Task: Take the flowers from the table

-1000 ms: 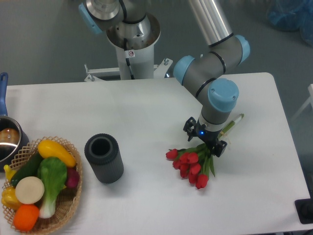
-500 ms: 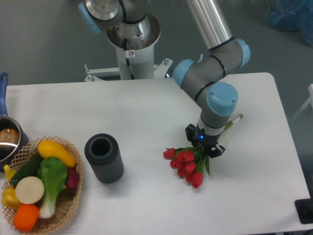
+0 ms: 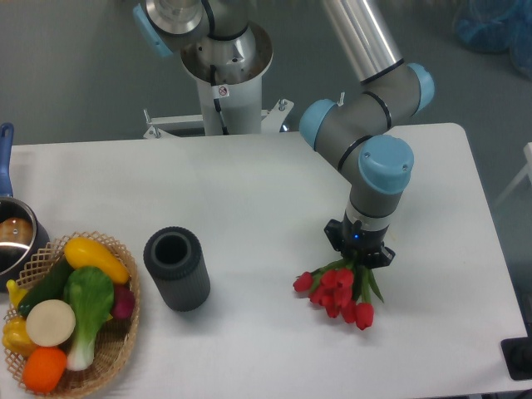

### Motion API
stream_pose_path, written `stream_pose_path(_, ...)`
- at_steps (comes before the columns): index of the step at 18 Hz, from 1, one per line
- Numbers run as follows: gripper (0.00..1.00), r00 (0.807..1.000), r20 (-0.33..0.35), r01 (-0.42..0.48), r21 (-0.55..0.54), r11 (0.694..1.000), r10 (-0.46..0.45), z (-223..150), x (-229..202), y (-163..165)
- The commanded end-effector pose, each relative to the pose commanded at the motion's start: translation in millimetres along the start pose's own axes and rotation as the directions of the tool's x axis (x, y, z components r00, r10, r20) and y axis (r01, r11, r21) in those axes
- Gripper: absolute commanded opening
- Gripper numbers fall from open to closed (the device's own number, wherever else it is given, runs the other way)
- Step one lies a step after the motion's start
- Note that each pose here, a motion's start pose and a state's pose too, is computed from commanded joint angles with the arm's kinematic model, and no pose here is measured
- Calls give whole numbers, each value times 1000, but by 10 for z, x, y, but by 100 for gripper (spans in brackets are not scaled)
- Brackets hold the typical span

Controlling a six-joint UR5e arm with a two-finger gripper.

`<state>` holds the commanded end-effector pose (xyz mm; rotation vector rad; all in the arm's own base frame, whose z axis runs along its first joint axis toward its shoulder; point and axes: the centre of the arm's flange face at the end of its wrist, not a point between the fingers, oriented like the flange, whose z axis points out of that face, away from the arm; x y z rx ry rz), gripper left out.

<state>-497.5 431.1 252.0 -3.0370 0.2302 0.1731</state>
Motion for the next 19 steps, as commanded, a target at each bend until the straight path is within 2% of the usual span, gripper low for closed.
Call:
stream_pose_path(2,0,1000,17,0,-25,1000,0,-55,-52,10)
stream_pose_path(7,0,997,79,14,-5,1000,-14,-391,-270,-90)
stream_pose_path(14,0,998,62,-3,-26,1000,4,-863,-530,-235)
stream_pose_path(19,0,999,45,-18,-72,997,21,-941,-502,-200)
